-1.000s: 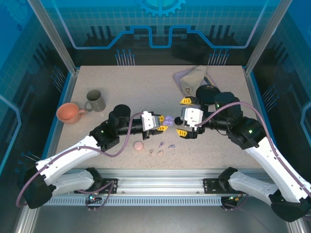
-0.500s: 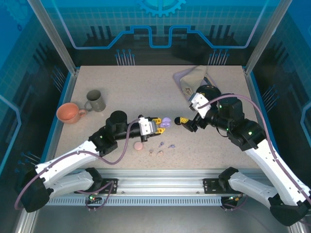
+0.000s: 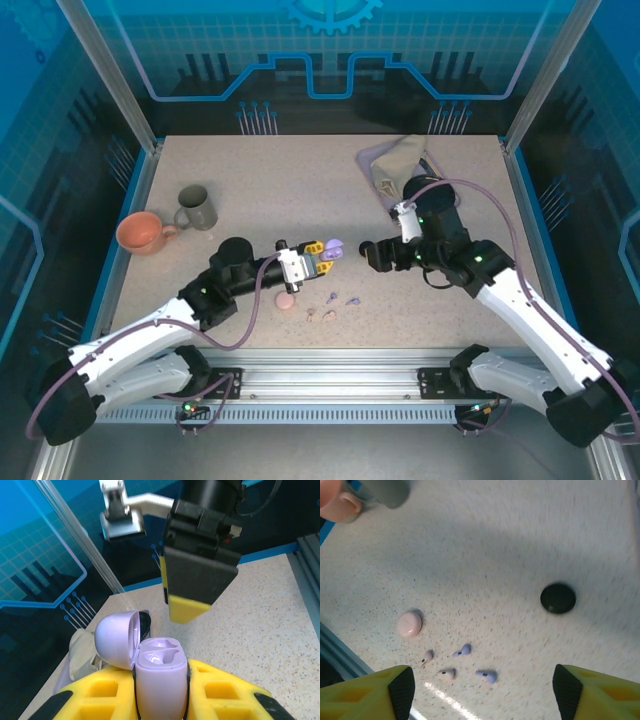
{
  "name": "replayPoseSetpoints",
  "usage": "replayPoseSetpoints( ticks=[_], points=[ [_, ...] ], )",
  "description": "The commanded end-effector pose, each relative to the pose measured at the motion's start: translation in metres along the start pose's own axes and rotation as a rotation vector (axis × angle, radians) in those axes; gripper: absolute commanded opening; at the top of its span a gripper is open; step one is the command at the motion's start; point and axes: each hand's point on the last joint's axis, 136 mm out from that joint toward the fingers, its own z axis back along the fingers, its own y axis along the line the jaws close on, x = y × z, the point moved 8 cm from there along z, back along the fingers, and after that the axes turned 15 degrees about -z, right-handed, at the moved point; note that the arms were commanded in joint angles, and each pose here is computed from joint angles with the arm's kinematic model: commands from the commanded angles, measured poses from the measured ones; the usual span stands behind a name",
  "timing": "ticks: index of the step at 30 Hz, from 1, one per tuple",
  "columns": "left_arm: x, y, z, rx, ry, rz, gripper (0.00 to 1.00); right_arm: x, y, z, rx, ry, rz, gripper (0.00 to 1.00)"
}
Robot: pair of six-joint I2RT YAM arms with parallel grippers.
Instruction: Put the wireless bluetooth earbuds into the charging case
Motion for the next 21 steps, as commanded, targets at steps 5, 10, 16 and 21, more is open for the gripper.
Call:
replayPoseSetpoints(
  ticks=[5,10,16,21],
  points=[
    [-0.017,0.008,0.016,0.1,0.027,0.072,0.0,-0.034,-0.02,-0.054,-0.127,0.212,-0.408,0.69],
    [-0.032,0.016,0.035,0.188,0.075,0.184,0.0,-0.051,-0.017,-0.077,-0.22,0.263,-0.469,0.69],
    [-0.04,0.011,0.058,0.268,0.117,0.24,0.0,-0.068,-0.013,-0.101,-0.3,0.302,-0.512,0.59],
    [-0.036,0.005,0.07,0.277,0.119,0.254,0.0,-0.078,-0.016,-0.123,-0.386,0.376,-0.502,0.54]
  ],
)
